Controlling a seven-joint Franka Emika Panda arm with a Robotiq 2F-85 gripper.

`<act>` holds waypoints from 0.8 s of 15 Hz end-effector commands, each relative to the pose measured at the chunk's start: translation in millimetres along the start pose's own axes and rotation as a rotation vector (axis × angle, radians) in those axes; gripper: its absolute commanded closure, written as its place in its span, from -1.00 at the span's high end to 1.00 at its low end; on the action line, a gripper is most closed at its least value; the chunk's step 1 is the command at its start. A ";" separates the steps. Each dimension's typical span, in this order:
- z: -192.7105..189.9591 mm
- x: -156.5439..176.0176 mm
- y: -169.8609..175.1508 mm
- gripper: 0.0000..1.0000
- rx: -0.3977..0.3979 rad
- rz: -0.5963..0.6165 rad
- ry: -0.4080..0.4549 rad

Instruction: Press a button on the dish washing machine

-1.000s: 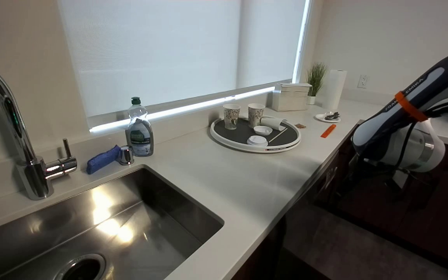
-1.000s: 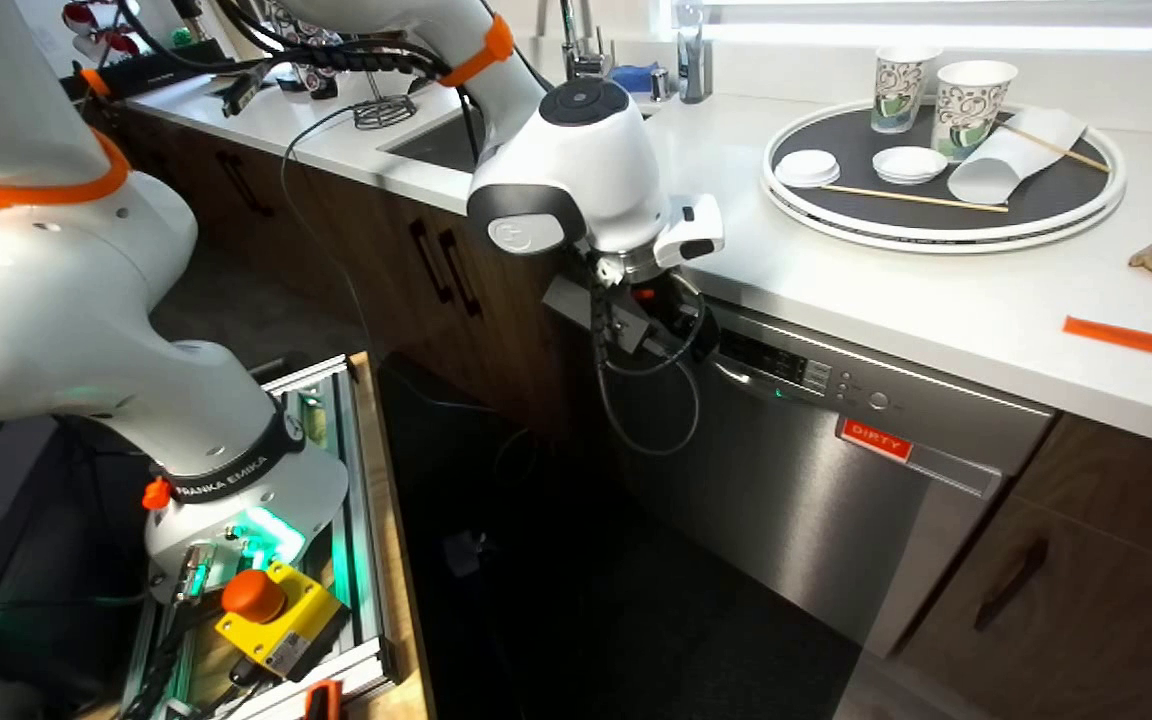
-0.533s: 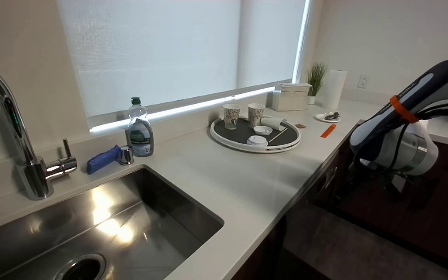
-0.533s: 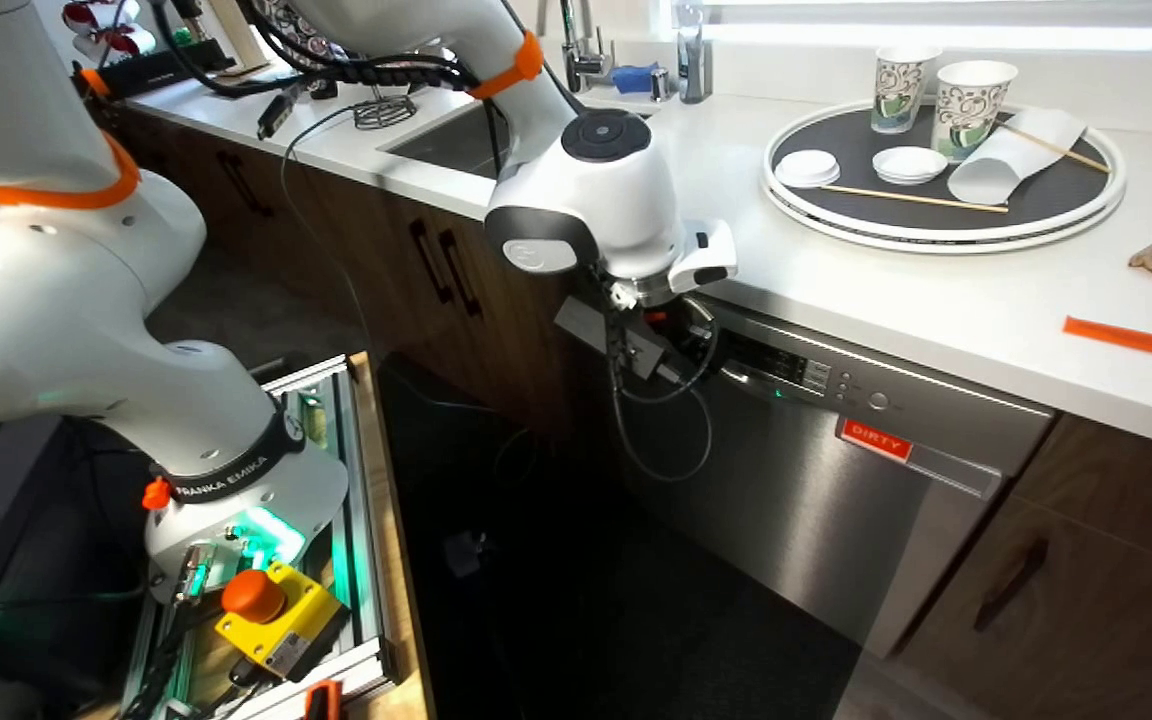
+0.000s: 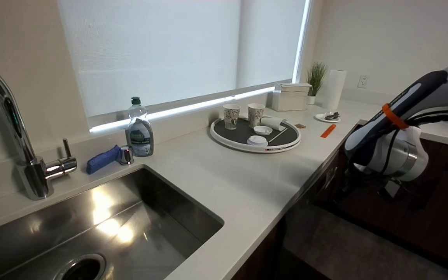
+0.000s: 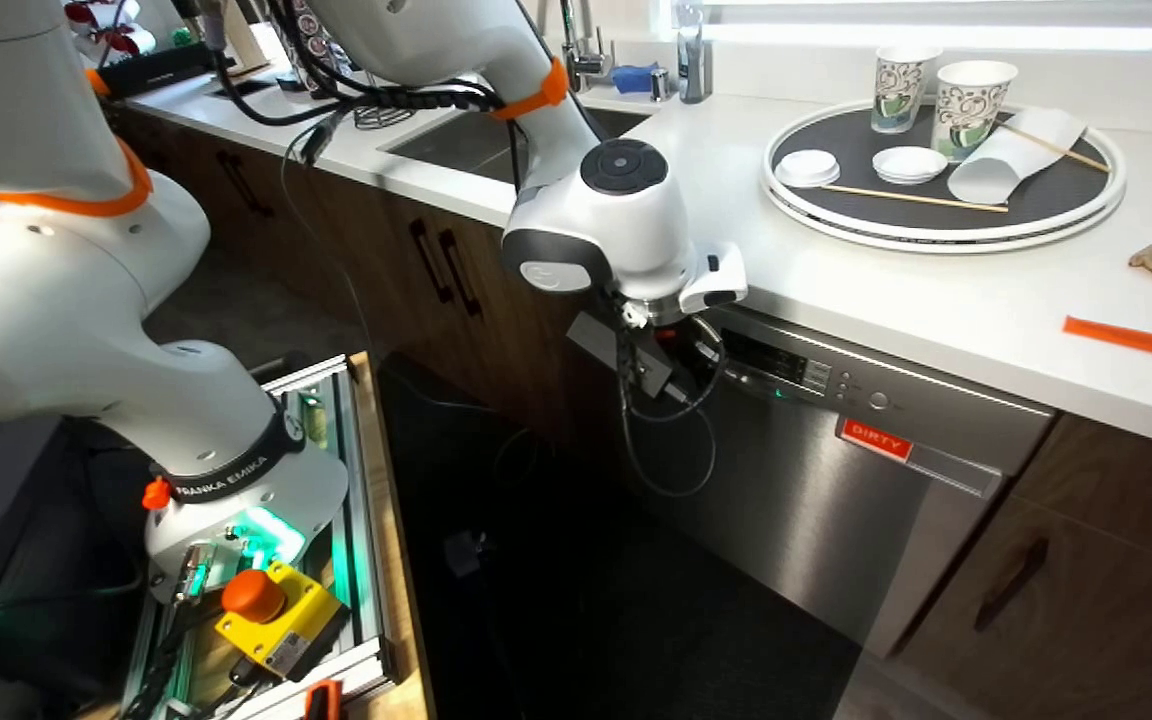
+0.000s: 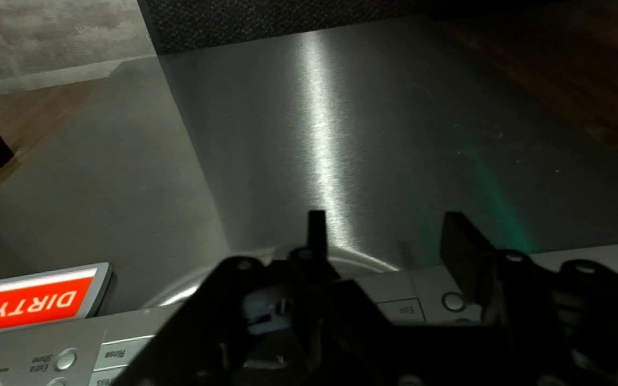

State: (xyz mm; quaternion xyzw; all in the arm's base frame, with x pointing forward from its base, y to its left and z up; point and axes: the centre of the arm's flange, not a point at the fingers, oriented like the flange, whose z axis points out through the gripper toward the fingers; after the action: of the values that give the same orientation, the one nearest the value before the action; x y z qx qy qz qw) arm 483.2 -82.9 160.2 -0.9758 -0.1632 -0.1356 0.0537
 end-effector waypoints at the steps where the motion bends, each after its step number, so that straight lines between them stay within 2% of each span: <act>1: 17.5 1.7 1.6 -0.43 0.003 0.014 0.041; 4: 23.1 6.1 1.0 -0.92 -0.003 0.021 0.067; 5: 24.2 7.0 0.7 -0.99 -0.004 0.024 0.073; 12: 31.8 13.6 1.1 -1.00 0.017 0.056 0.122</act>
State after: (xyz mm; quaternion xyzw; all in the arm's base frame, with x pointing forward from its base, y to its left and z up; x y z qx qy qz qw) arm 502.6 -73.8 144.4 -0.9718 -0.1422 -0.1760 0.0667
